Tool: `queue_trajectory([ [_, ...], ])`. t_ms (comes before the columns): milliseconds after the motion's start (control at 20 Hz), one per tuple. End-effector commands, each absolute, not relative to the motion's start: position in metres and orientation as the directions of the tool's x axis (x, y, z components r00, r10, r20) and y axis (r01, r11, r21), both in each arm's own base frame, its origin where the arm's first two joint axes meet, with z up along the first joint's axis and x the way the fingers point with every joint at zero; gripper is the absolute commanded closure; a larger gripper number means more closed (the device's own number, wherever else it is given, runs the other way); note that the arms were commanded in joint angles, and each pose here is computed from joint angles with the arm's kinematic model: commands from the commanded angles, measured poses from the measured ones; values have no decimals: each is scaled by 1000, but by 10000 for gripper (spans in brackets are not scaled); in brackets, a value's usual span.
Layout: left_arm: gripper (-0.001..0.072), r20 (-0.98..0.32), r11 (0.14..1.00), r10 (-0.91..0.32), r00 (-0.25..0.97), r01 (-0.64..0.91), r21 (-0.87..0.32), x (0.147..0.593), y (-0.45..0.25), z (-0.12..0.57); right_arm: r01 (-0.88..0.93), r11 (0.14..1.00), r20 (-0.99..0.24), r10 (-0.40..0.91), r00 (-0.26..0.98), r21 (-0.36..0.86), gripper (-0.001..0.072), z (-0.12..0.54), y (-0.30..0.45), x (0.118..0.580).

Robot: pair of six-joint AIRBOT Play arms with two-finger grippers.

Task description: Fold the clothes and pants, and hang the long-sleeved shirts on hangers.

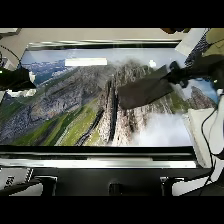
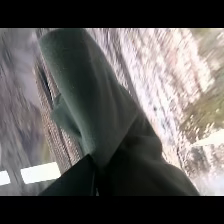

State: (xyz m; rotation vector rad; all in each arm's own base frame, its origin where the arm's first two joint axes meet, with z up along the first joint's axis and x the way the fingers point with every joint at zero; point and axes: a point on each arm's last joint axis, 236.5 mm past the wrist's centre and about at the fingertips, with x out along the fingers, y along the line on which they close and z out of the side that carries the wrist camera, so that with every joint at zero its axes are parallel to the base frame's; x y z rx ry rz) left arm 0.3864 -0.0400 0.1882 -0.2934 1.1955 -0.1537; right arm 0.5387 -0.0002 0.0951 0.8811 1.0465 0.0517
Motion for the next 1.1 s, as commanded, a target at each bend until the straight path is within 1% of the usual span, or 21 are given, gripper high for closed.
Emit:
queue_trajectory([
  [0,687,-892,952,-271,362,-36,-304,386,-40,188,459,588,-712,318,626,666,683,134,-67,539],
  [100,687,-892,952,-271,362,-36,-304,386,-40,188,527,540,-719,236,654,657,683,144,-106,529],
  [250,687,-892,952,-271,362,-36,-304,386,-40,188,631,444,-734,96,673,637,683,159,-163,506],
  [500,687,-892,952,-271,362,-36,-304,386,-40,188,722,296,-739,-73,670,625,683,184,-223,465],
  [650,687,-892,952,-271,362,-36,-304,386,-40,188,779,224,-770,-146,621,586,683,188,-246,436],
  [750,687,-892,952,-271,362,-36,-304,386,-40,188,819,196,-797,-195,572,540,683,189,-254,417],
  [900,687,-892,953,-271,362,-26,-300,386,-40,188,864,137,-834,-225,504,485,683,188,-255,394],
  [1050,687,-894,956,-271,356,-11,-294,385,-40,188,894,128,-859,-250,448,429,683,190,-256,373],
])
